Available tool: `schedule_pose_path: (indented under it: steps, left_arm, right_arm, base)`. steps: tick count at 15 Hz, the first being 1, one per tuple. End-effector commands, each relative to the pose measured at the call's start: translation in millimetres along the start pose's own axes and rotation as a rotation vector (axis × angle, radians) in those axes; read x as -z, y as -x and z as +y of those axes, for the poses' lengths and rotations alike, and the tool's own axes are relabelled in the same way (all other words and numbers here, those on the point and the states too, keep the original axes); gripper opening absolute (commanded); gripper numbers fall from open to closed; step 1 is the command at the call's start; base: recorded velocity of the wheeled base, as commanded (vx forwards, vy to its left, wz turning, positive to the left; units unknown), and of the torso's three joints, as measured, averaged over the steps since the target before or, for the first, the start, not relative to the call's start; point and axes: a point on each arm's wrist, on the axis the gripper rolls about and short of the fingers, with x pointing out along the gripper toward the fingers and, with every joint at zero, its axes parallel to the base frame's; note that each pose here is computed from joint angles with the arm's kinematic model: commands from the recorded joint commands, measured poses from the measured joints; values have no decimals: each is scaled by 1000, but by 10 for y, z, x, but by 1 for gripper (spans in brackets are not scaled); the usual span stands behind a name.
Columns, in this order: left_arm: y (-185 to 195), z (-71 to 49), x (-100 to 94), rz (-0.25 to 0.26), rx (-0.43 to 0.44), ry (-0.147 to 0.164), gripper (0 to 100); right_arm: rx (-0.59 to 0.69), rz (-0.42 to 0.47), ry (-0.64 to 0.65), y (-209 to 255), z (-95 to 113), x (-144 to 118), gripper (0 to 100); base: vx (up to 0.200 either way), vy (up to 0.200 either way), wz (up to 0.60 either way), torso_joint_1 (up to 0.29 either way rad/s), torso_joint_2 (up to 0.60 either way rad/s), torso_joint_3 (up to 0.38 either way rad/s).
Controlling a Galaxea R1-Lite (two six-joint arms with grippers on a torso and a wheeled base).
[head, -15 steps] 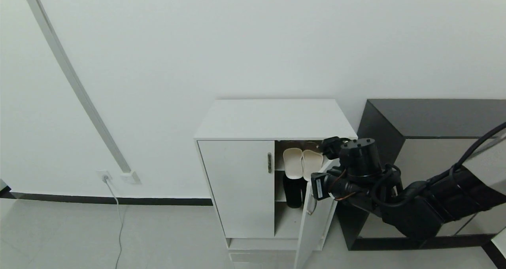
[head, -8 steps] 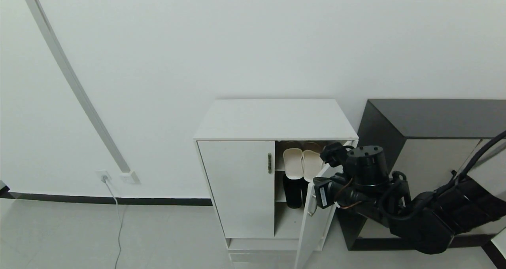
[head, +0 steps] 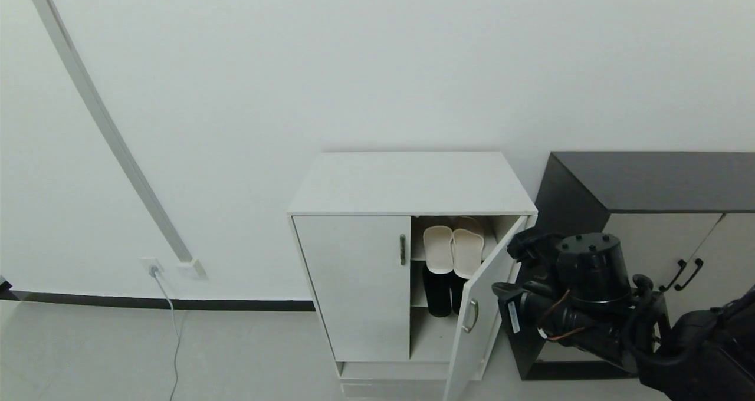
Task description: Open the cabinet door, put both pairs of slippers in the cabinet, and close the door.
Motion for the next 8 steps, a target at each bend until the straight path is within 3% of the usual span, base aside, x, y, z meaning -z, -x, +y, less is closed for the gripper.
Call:
schedule_pose_path:
  steps: [1, 2, 5, 8]
  left_arm:
    - [-1, 0, 0, 1, 0, 0, 0]
    - [-1, 0, 0, 1, -1, 0, 0]
    - [-1, 0, 0, 1, 0, 0, 0]
    - [-1, 0, -1, 0, -1, 0, 0]
  right_arm:
    - [4, 36, 6, 56, -14, 107, 0]
    - [4, 52, 9, 70, -15, 154, 0]
    - [6, 110, 23, -1, -6, 295, 0]
    - [-1, 103, 25, -123, 39, 282, 0]
  base:
    - [200, 0, 0, 17, 12, 2]
    - [200, 0, 0, 7, 2, 2]
    - [0, 0, 0, 0, 0, 0]
    - [0, 0, 0, 0, 0, 0]
